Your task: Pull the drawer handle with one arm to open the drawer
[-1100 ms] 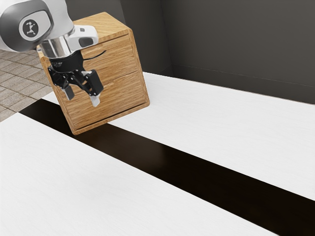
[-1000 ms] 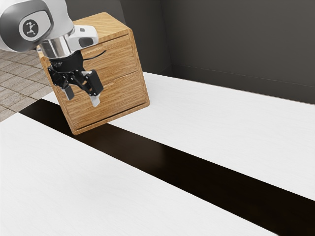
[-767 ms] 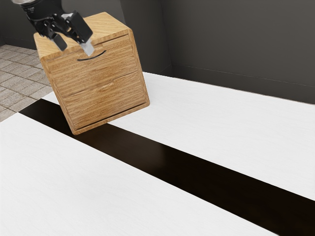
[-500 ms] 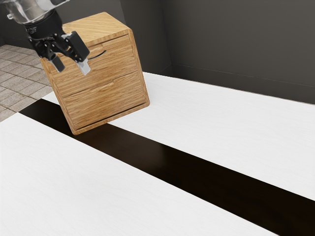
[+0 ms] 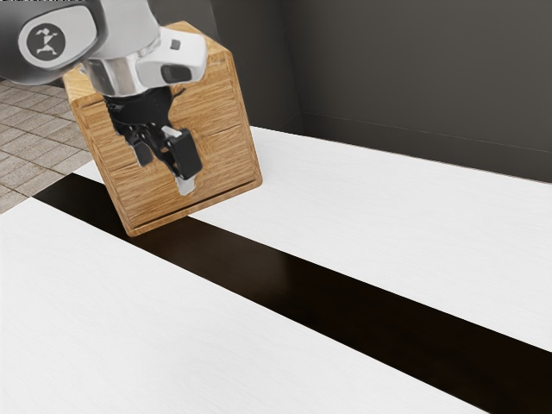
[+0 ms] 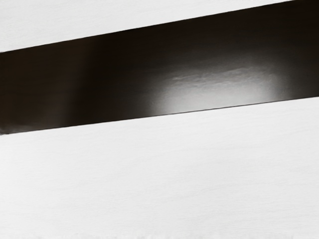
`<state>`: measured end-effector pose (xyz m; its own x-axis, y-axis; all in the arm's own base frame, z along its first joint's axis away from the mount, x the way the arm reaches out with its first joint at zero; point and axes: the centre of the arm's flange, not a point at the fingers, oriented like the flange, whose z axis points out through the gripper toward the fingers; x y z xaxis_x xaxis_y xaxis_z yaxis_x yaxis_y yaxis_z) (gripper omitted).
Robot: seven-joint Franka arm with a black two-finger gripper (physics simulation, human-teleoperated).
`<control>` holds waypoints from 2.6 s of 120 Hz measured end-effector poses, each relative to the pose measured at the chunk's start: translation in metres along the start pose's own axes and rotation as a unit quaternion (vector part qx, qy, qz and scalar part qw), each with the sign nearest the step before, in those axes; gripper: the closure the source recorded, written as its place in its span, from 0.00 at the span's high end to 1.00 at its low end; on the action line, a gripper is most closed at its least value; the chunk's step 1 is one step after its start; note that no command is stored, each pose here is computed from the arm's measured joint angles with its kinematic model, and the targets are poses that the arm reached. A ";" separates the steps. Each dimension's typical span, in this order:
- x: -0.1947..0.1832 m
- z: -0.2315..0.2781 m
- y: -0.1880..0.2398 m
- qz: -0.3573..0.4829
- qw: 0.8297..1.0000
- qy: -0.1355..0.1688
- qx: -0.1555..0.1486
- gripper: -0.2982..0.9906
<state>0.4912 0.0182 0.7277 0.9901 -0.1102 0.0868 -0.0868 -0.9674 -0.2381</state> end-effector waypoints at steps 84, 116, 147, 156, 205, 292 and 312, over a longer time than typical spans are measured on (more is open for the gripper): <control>0.078 0.067 -0.091 0.029 0.999 -0.005 0.018 0.77; 0.084 0.081 -0.134 0.057 0.998 0.014 0.039 0.77; 0.088 0.072 -0.140 0.102 0.991 0.040 0.071 0.77; 0.091 0.071 -0.133 0.118 0.989 0.048 0.068 0.77; 0.105 0.095 -0.165 0.135 0.986 0.066 0.078 0.77; 0.150 0.146 -0.240 0.170 0.971 0.141 0.095 0.77; 0.157 0.142 -0.241 0.189 0.963 0.157 0.114 0.77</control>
<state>0.6827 0.2659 0.6617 0.8072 -0.5426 0.2324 -0.3719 -0.7733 -0.5134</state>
